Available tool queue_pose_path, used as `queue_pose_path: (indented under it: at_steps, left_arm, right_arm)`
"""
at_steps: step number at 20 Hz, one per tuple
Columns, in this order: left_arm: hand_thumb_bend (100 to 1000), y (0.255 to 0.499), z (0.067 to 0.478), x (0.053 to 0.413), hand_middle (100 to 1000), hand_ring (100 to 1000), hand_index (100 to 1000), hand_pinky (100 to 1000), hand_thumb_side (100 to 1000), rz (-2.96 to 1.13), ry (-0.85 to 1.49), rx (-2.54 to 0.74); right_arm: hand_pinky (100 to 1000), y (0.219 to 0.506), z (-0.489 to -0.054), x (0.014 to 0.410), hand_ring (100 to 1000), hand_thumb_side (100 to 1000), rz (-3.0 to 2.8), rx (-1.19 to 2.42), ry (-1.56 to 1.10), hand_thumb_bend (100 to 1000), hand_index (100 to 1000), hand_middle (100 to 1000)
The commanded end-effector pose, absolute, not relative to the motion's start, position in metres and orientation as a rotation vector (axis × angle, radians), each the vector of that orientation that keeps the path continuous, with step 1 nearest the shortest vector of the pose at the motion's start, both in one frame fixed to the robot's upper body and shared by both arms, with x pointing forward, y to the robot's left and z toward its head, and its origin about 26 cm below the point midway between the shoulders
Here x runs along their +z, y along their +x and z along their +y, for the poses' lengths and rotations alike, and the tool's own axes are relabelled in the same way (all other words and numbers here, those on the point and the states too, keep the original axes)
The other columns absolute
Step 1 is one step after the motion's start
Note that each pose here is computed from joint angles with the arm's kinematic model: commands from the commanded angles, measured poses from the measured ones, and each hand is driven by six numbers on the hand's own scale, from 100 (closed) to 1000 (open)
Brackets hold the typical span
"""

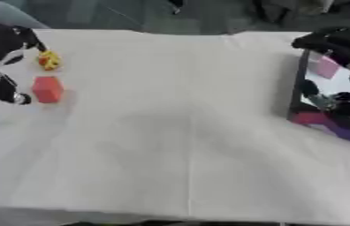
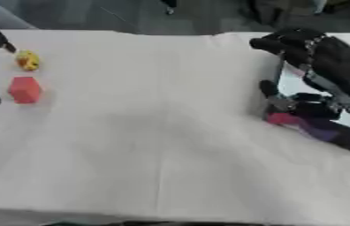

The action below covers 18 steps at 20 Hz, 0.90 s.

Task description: Pick up the objects with one hand, pass them to the other hand, and then place them into the box on the other side of the table.

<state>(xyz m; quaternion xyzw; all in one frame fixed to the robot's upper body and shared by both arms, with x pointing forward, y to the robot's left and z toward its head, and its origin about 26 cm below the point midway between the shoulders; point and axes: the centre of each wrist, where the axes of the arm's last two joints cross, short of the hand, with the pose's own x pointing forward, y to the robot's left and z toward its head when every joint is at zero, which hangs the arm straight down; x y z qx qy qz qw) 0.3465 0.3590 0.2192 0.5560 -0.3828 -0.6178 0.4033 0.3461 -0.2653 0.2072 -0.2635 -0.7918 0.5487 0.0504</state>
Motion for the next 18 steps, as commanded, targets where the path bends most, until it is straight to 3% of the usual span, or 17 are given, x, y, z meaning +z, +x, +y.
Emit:
queue_pose_path:
  at_steps: [1, 9, 18]
  left_arm:
    - [663, 0.352, 0.377, 0.225, 797, 771, 834, 830, 110, -0.899, 1.472, -1.49]
    - [487, 0.362, 0.406, 0.206, 802, 763, 834, 823, 116, -0.896, 1.418, -1.288]
    - [410, 0.367, 0.415, 0.192, 794, 753, 828, 819, 120, -0.928, 1.352, -1.198]
  right_arm:
    - [842, 0.344, -0.264, 0.215, 820, 100, -2.437, 1.667, -0.8, 100, 988, 797]
    - [834, 0.343, -0.263, 0.208, 818, 126, -2.44, 1.636, -0.76, 100, 988, 791]
    - [829, 0.343, -0.261, 0.206, 817, 178, -2.45, 1.613, -0.737, 100, 990, 787]
